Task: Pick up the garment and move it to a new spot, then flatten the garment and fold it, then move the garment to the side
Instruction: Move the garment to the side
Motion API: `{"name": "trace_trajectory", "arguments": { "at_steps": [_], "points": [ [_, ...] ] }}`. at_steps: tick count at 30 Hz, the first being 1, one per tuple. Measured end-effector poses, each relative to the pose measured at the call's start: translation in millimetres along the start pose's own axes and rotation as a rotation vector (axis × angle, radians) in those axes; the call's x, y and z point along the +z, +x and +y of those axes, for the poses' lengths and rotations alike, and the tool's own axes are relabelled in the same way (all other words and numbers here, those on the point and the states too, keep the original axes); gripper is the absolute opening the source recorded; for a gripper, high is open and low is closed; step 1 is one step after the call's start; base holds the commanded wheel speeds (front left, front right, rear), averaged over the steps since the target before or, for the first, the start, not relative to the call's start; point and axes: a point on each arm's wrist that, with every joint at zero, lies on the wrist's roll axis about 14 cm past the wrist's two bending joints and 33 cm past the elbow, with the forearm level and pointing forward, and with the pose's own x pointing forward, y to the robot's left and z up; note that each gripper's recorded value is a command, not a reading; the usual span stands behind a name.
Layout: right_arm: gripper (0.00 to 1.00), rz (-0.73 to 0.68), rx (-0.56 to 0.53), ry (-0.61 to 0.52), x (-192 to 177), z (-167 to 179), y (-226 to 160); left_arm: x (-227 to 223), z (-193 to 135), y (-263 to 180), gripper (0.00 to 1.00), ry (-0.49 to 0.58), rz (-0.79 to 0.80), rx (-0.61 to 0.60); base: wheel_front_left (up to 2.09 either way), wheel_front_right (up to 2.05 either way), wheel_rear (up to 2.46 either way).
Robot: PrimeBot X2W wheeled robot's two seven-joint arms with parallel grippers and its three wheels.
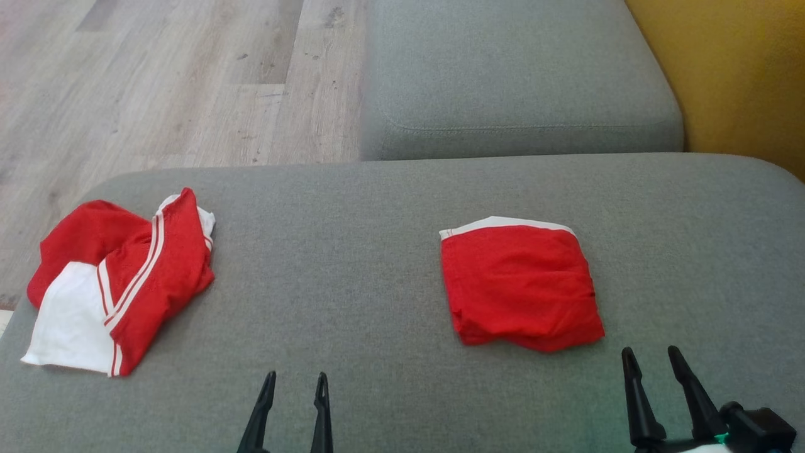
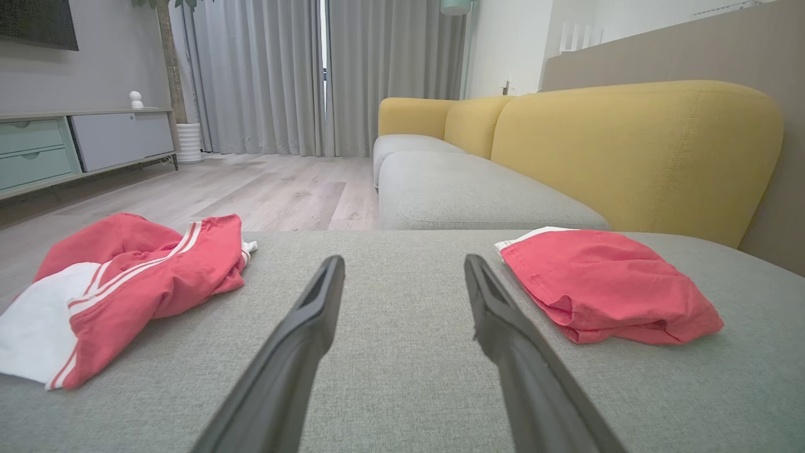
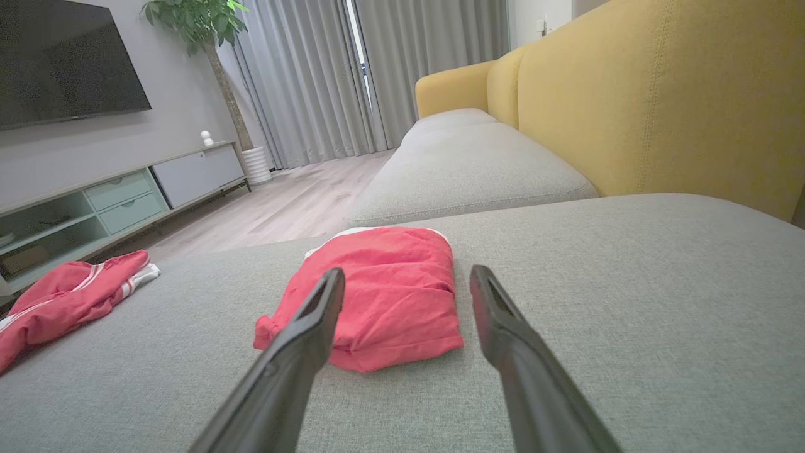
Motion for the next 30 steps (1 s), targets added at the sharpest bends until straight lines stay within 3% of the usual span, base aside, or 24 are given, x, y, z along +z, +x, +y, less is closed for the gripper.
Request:
{"name": "trace_trajectory", "arguments": {
  "at_steps": [15,22,30],
  "points": [
    [1.00,0.122,0.016,0.001,-33,0,12,-17,0,5,1.00,-0.011,0.069,0.007,0.00,0.00,0.00],
    [1.00,0.204,0.037,-0.015,-46,-8,52,-21,-1,23,1.00,-0.020,0.093,0.008,0.00,0.00,0.00],
    [1.00,0.350,0.026,0.064,-63,-22,97,-24,-2,49,1.00,-0.022,0.104,0.007,0.00,0.00,0.00]
  ]
}}
